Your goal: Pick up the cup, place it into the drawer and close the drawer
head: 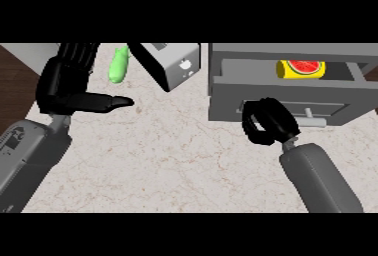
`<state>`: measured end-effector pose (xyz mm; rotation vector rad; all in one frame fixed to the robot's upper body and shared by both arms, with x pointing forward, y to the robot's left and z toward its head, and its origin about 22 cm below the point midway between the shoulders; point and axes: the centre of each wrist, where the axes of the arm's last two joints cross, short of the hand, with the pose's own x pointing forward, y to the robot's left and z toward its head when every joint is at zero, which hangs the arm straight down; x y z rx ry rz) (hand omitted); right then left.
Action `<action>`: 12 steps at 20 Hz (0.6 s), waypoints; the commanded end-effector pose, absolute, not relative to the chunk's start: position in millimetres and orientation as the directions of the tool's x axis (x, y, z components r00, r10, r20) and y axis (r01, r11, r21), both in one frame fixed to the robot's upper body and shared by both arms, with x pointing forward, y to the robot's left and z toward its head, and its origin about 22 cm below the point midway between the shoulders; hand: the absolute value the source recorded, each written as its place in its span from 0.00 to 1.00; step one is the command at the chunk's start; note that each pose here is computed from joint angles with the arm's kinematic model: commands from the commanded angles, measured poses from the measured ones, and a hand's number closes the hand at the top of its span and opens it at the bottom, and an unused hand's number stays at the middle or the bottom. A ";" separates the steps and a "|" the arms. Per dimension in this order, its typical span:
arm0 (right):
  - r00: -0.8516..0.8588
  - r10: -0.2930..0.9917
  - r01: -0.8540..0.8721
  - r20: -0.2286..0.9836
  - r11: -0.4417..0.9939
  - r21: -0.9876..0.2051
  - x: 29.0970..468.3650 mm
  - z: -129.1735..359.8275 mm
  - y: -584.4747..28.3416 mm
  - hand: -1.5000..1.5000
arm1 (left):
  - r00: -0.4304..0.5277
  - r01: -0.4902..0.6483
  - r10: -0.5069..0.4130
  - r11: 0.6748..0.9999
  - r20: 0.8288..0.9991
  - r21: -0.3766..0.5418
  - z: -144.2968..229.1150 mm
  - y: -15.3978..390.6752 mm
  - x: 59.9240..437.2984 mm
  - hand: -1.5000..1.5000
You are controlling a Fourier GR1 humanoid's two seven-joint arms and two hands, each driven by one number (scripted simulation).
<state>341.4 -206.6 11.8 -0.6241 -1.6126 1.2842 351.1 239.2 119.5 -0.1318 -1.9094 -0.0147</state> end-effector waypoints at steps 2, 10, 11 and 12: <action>-0.403 0.841 -0.180 0.362 0.314 -0.932 377.2 -2.0 -205.1 1.00 | -0.336 0.098 0.084 0.994 0.938 -0.053 93.2 243.4 329.4 0.00; -0.345 0.849 -0.240 0.401 0.333 -0.912 425.2 29.4 -231.4 1.00 | -0.315 0.107 0.084 0.993 0.945 -0.052 93.4 276.9 329.5 0.00; -0.344 0.843 -0.221 0.413 0.354 -0.909 423.6 22.4 -233.8 1.00 | -0.338 0.105 0.090 0.993 0.937 -0.058 111.2 287.1 339.5 0.00; -0.320 0.850 -0.224 0.418 0.361 -0.905 425.8 26.2 -245.3 1.00 | -0.332 0.128 0.107 0.989 0.937 -0.068 103.0 274.8 335.7 0.00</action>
